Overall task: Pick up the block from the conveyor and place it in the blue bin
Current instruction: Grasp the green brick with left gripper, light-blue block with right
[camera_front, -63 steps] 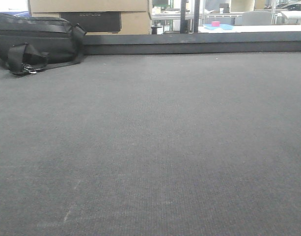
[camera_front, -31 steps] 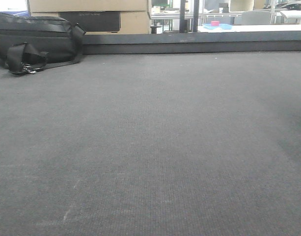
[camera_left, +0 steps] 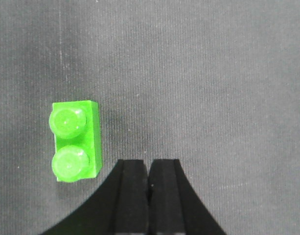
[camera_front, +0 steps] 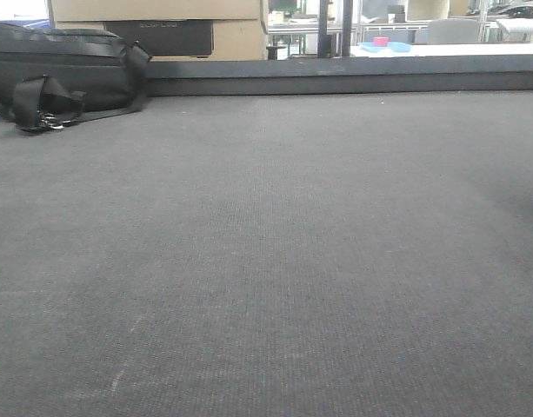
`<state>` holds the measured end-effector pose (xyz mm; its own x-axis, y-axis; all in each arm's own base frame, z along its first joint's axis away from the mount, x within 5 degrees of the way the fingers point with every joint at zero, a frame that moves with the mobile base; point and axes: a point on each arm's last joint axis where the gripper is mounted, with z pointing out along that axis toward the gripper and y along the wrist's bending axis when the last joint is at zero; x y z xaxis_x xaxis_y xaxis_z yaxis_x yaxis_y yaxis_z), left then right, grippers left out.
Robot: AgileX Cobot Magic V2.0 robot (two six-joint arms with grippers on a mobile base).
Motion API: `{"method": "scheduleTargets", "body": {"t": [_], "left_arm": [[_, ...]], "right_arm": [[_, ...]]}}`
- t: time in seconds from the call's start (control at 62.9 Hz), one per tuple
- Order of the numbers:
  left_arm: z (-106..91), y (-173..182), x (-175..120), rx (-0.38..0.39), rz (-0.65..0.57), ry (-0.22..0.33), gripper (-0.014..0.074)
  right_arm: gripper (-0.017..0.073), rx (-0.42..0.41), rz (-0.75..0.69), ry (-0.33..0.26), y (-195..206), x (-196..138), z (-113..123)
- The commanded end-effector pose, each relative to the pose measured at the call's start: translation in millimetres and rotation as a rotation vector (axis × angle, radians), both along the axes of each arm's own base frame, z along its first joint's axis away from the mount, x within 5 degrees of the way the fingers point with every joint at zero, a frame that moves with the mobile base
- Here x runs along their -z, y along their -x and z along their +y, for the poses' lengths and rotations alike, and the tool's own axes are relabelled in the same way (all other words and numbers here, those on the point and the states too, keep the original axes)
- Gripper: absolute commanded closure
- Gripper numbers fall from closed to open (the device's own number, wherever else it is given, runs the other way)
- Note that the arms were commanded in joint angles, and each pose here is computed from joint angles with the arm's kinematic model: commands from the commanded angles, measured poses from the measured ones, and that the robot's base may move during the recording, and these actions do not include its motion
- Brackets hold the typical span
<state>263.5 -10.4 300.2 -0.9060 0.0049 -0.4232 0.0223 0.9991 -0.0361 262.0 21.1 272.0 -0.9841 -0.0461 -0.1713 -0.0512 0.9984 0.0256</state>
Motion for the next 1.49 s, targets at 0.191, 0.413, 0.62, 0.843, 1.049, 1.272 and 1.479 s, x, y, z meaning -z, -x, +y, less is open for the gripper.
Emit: {"method": "scheduleTargets", "body": {"t": [0.191,0.413,0.62,0.843,1.049,1.272,1.479], "left_arm": [[-2.4,-3.1,-4.6,-0.015,-0.035,0.036,0.0704],[-2.4,-3.3,-4.7,-0.015,-0.037,0.036,0.0704],[-2.4,-3.3,-4.7,-0.015,-0.037,0.036,0.0704],[-2.4,-2.8,-4.2,-0.015,-0.028,0.036,0.0704],[0.2,-2.2,-3.6,-0.025,-0.012,0.038,0.0704],[30.9,-9.0,-11.5,-0.057,0.036,0.013,0.0704],[42.3,-20.3,4.7,0.007,0.123,-0.017,0.0581]], "right_arm": [[0.0136,0.010,0.028,-0.026,-7.6,28.8,2.2],[0.0137,0.027,-0.018,-0.043,-5.4,61.0,3.0],[0.0137,0.003,-0.018,-0.037,-5.5,60.6,2.9],[0.0302,0.000,-0.003,-0.037,-4.1,60.9,2.8],[0.0720,-0.002,0.041,-0.035,-0.1,61.5,2.7],[0.0721,-0.002,0.041,-0.035,0.7,59.6,2.7],[0.0721,-0.001,0.029,-0.037,-0.4,59.5,2.9]]}}
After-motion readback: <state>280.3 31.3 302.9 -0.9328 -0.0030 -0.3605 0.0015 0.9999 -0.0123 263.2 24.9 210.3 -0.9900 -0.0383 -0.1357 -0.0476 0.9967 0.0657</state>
